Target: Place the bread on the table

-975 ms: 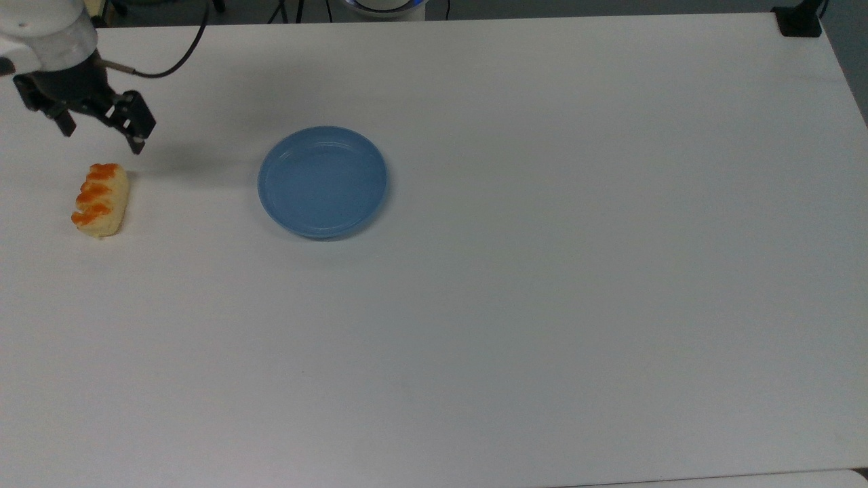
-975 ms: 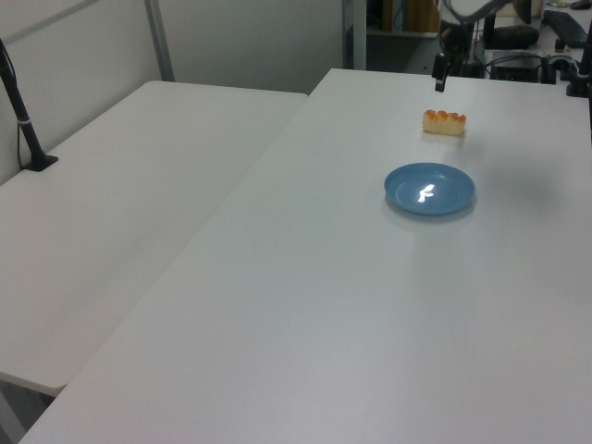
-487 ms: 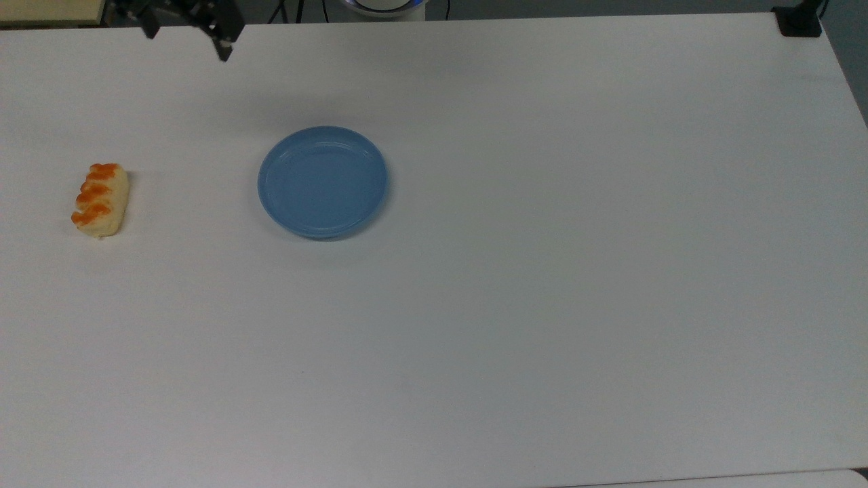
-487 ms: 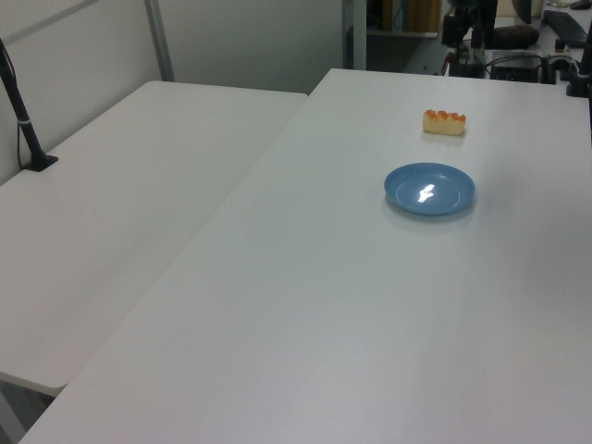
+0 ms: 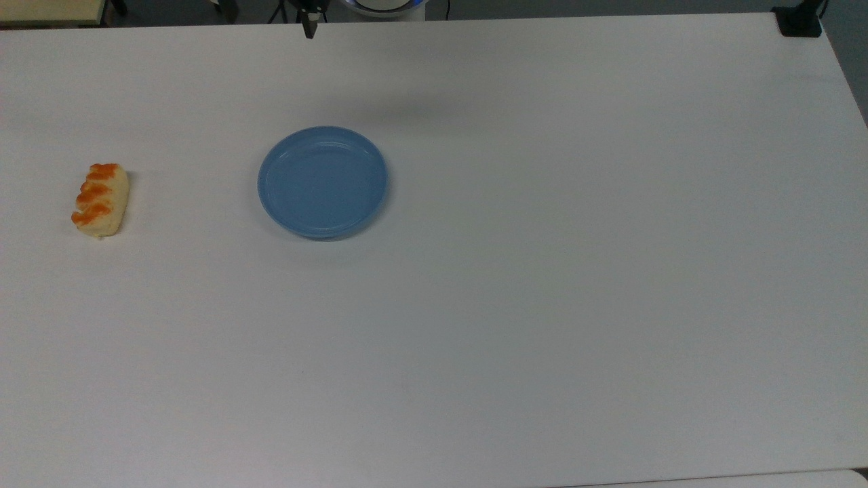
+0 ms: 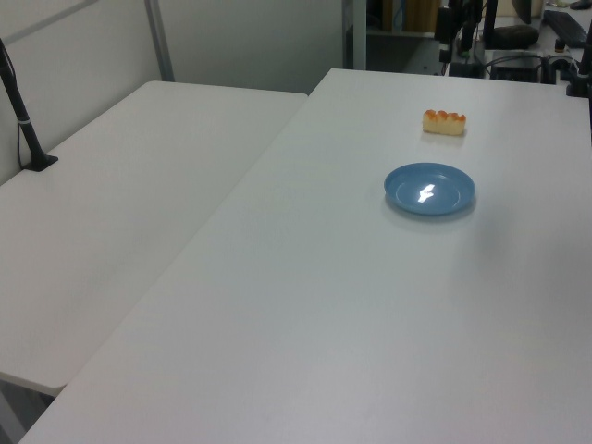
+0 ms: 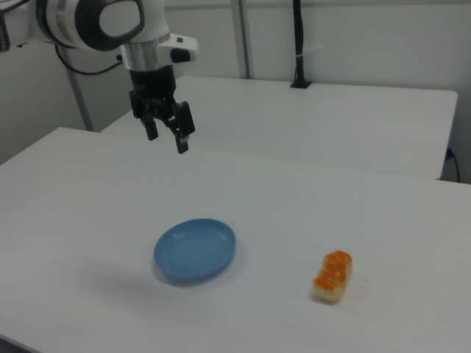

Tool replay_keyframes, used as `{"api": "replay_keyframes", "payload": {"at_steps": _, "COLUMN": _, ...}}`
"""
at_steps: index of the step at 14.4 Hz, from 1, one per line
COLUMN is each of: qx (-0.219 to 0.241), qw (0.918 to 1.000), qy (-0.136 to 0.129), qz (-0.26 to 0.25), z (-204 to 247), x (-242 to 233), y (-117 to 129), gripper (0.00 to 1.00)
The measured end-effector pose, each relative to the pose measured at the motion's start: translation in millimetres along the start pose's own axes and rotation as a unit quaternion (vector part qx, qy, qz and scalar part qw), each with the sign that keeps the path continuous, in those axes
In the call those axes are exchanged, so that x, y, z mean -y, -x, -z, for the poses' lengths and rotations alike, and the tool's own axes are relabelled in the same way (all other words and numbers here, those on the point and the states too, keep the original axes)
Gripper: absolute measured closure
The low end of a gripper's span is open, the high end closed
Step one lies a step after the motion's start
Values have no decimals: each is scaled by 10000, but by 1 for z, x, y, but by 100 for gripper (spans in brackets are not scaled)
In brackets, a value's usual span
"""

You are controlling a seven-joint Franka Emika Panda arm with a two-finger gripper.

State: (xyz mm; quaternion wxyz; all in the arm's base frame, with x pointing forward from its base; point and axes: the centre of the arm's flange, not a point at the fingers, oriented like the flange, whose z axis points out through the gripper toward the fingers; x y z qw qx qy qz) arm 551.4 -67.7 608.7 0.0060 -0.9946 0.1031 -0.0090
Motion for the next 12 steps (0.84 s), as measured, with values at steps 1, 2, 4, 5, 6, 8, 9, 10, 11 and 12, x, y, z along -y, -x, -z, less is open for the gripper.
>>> {"api": "replay_keyframes", "payload": {"at_steps": 1, "qx": -124, "qw": 9999, "qy": -11, "qz": 102, "z": 0, "x": 10, "y": -3, "gripper": 0}}
{"api": "replay_keyframes", "payload": {"at_steps": 2, "qx": -210, "qw": 9996, "qy": -19, "qz": 170, "z": 1, "x": 16, "y": -5, "gripper": 0}}
{"api": "replay_keyframes", "payload": {"at_steps": 4, "qx": -313, "qw": 9991, "qy": -29, "qz": 272, "z": 2, "x": 24, "y": -7, "gripper": 0}}
{"api": "replay_keyframes", "payload": {"at_steps": 5, "qx": -316, "qw": 9991, "qy": -30, "qz": 286, "z": 2, "x": 25, "y": -6, "gripper": 0}}
{"api": "replay_keyframes", "payload": {"at_steps": 6, "qx": -316, "qw": 9991, "qy": -29, "qz": 290, "z": 2, "x": 25, "y": -6, "gripper": 0}}
{"api": "replay_keyframes", "payload": {"at_steps": 8, "qx": -317, "qw": 9991, "qy": -29, "qz": 291, "z": 2, "x": 24, "y": -7, "gripper": 0}}
{"api": "replay_keyframes", "payload": {"at_steps": 9, "qx": -317, "qw": 9991, "qy": -29, "qz": 290, "z": 2, "x": 24, "y": -7, "gripper": 0}}
{"api": "replay_keyframes", "payload": {"at_steps": 10, "qx": -317, "qw": 9991, "qy": -29, "qz": 289, "z": 2, "x": 24, "y": -7, "gripper": 0}}
{"api": "replay_keyframes", "payload": {"at_steps": 11, "qx": -317, "qw": 9991, "qy": -29, "qz": 288, "z": 2, "x": 24, "y": -7, "gripper": 0}}
{"api": "replay_keyframes", "payload": {"at_steps": 12, "qx": -317, "qw": 9991, "qy": -29, "qz": 288, "z": 2, "x": 24, "y": -7, "gripper": 0}}
